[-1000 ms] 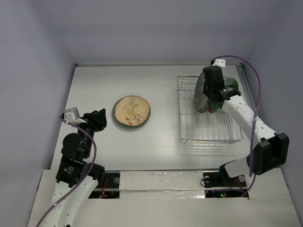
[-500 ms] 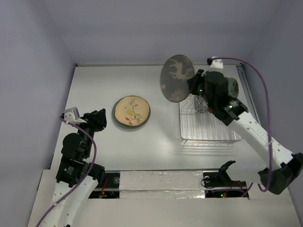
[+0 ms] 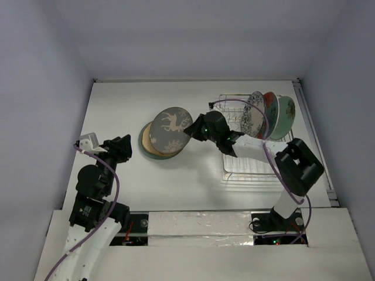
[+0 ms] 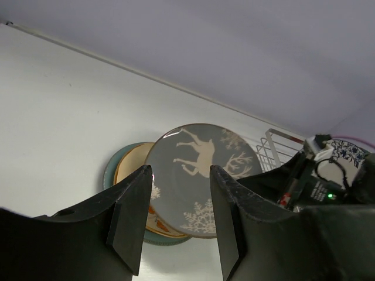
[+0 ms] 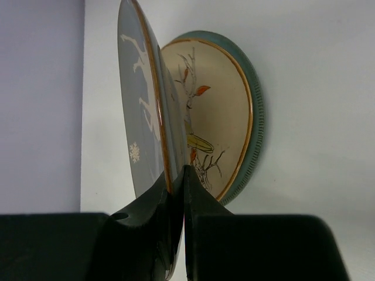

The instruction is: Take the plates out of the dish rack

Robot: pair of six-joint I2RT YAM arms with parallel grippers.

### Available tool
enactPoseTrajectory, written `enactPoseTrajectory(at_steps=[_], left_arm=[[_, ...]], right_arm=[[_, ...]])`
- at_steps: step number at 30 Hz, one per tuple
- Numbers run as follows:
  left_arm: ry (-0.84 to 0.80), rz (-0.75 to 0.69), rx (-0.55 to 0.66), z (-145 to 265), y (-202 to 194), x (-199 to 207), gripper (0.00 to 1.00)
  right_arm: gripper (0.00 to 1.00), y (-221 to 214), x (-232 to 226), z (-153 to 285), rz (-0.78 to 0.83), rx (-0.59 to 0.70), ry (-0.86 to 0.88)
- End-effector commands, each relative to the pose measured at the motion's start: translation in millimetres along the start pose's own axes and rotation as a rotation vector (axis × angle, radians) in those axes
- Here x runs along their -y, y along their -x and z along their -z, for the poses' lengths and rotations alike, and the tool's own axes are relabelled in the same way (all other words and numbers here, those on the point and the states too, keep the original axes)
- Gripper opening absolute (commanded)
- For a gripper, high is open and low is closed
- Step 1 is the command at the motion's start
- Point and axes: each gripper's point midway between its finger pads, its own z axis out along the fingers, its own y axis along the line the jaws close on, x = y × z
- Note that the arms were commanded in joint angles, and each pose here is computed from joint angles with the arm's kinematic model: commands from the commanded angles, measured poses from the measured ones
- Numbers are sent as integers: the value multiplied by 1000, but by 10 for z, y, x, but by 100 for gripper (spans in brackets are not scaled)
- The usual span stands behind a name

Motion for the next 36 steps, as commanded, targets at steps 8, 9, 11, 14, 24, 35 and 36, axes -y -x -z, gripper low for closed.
enactPoseTrajectory(at_steps=[8,9,11,14,24,35,36], left_arm=[[-20,12,45,-8,102,45,41],[-21,12,46,-4,109,48,41],[-21,12,46,-4,109,48,41],[-20,10,45,-5,102,44,41],[-25,13,54,13,125,51,41],[-29,15,62,28,148,58,41],[-30,17,63,28,151,61,41]], right_arm=[[0,165,-796,-133,-256,92,345],[0,63,-755,-201,-259,74,333],[0,-10,-747,-242,-283,47,347],[0,-157,-695,-310,-294,13,334],[39,-415,-452,-360,-234,-44,209],[86,-399,33,-352,83,-78,-86],[87,-441,136,-334,112,-106,-136]])
